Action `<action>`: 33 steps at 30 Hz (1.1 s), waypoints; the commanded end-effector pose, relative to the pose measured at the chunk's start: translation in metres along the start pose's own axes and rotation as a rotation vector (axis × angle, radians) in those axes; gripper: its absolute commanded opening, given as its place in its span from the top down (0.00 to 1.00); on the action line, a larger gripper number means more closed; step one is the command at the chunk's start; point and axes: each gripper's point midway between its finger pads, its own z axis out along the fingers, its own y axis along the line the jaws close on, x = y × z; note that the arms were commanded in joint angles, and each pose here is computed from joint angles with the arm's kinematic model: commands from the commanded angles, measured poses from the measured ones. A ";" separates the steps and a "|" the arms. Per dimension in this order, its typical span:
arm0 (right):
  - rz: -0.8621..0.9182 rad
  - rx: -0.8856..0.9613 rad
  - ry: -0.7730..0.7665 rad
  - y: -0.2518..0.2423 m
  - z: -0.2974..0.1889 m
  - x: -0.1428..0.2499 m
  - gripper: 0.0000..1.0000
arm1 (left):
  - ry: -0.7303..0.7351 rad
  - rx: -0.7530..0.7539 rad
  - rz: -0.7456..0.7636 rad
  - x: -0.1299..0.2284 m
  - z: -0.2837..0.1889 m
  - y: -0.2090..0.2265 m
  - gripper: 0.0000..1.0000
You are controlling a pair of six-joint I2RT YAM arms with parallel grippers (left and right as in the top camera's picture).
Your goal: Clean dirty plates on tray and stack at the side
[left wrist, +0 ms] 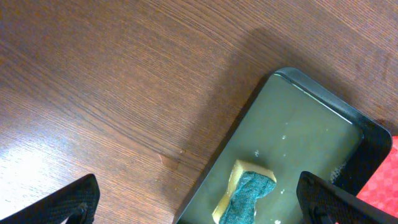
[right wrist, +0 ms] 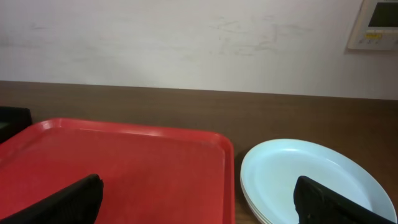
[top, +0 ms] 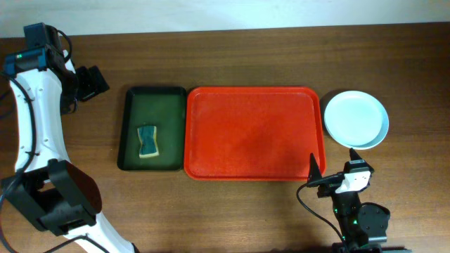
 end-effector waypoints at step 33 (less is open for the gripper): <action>-0.006 0.005 0.002 -0.001 0.000 0.002 0.01 | -0.780 0.360 0.176 0.125 -0.344 -0.027 0.01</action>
